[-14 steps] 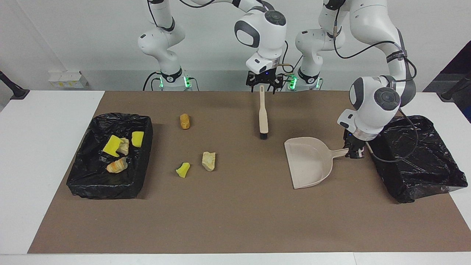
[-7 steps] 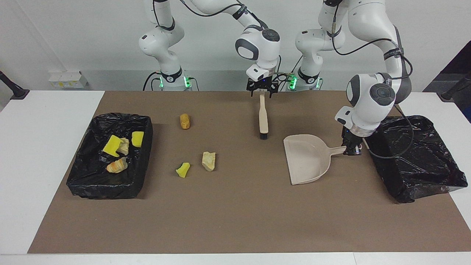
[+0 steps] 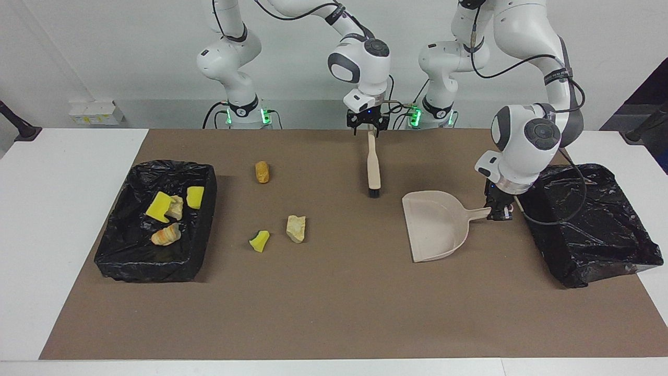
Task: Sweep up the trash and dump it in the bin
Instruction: 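Grasp the brush handle with the right gripper and lift it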
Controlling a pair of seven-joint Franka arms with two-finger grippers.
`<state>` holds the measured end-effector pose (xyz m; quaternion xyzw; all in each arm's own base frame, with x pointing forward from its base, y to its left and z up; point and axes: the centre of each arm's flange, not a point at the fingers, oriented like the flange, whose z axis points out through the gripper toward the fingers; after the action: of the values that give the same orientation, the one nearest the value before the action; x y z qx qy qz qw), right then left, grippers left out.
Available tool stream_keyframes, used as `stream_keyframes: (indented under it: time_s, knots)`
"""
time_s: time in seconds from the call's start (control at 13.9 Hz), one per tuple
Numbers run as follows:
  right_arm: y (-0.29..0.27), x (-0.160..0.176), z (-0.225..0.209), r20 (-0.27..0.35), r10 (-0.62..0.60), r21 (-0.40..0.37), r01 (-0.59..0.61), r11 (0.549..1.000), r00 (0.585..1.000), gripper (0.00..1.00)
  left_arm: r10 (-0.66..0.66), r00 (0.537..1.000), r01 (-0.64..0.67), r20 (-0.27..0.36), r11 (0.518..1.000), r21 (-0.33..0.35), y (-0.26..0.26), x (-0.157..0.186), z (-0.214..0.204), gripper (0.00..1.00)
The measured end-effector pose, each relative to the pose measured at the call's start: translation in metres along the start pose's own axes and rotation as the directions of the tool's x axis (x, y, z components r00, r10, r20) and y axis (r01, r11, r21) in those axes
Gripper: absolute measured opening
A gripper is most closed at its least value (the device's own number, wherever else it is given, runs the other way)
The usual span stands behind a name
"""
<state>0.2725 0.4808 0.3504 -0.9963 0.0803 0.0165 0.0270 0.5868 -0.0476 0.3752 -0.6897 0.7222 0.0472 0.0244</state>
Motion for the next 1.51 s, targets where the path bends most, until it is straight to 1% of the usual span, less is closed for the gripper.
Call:
stream_keyframes:
  time_s: [0.07, 0.29, 0.36, 0.5, 0.65, 0.72, 0.79, 0.86, 0.93, 1.29, 1.44, 1.51]
  knots:
    - [-0.001, 0.0, 0.001, 0.003, 0.008, 0.018, -0.008, 1.0, 1.0, 0.78, 0.0, 1.0, 0.0, 0.0, 1.0, 0.0, 0.0, 0.0, 0.0, 0.32]
    - [-0.001, 0.001, 0.005, 0.01, 0.016, 0.027, -0.016, 0.999, 1.0, 0.76, 0.001, 1.0, -0.001, 0.0, 1.0, 0.0, 0.0, 0.0, 0.0, 0.32]
    - [-0.002, 0.001, 0.005, 0.01, 0.016, 0.039, -0.016, 0.999, 1.0, 0.73, 0.001, 1.0, -0.001, 0.0, 1.0, 0.001, 0.0, 0.0, 0.0, 0.32]
    - [-0.001, 0.002, 0.007, 0.022, 0.013, 0.047, -0.014, 0.999, 1.0, 0.73, 0.001, 1.0, -0.001, 0.001, 1.0, 0.001, 0.0, 0.0, 0.0, 0.32]
    - [-0.001, 0.002, 0.007, 0.031, 0.016, 0.055, -0.018, 0.998, 0.999, 0.68, 0.002, 1.0, -0.002, 0.001, 1.0, 0.001, 0.0, 0.0, 0.0, 0.32]
    - [-0.001, 0.002, 0.007, 0.032, 0.017, 0.056, -0.019, 0.998, 0.999, 0.59, 0.001, 1.0, -0.001, 0.001, 1.0, 0.001, 0.0, 0.0, 0.0, 0.32]
    - [-0.001, 0.003, 0.008, 0.033, 0.018, 0.056, -0.019, 0.998, 0.999, 0.44, 0.001, 1.0, -0.001, 0.001, 1.0, 0.001, 0.0, 0.0, 0.0, 0.32]
    - [0.0, 0.003, 0.009, 0.034, 0.016, 0.054, -0.018, 0.998, 0.999, 0.33, 0.001, 1.0, -0.001, 0.001, 1.0, 0.001, 0.0, 0.0, 0.0, 0.32]
    - [0.002, 0.004, 0.01, 0.035, 0.014, 0.052, -0.016, 0.998, 0.999, 0.27, 0.001, 1.0, -0.001, 0.001, 1.0, 0.001, 0.0, 0.0, 0.0, 0.32]
    - [0.004, 0.01, 0.011, 0.032, 0.017, 0.057, -0.019, 0.998, 0.999, 0.27, 0.001, 1.0, -0.001, 0.001, 1.0, 0.003, 0.0, 0.0, 0.0, 0.32]
    - [0.009, 0.023, 0.009, 0.029, 0.039, 0.06, -0.041, 0.997, 0.999, 0.27, 0.001, 1.0, -0.001, 0.0, 1.0, 0.004, 0.0, 0.0, -0.001, 0.32]
    - [0.015, 0.036, 0.007, 0.026, 0.049, 0.062, -0.051, 0.997, 0.998, 0.27, 0.002, 1.0, -0.002, 0.0, 1.0, 0.006, -0.001, 0.001, -0.002, 0.32]
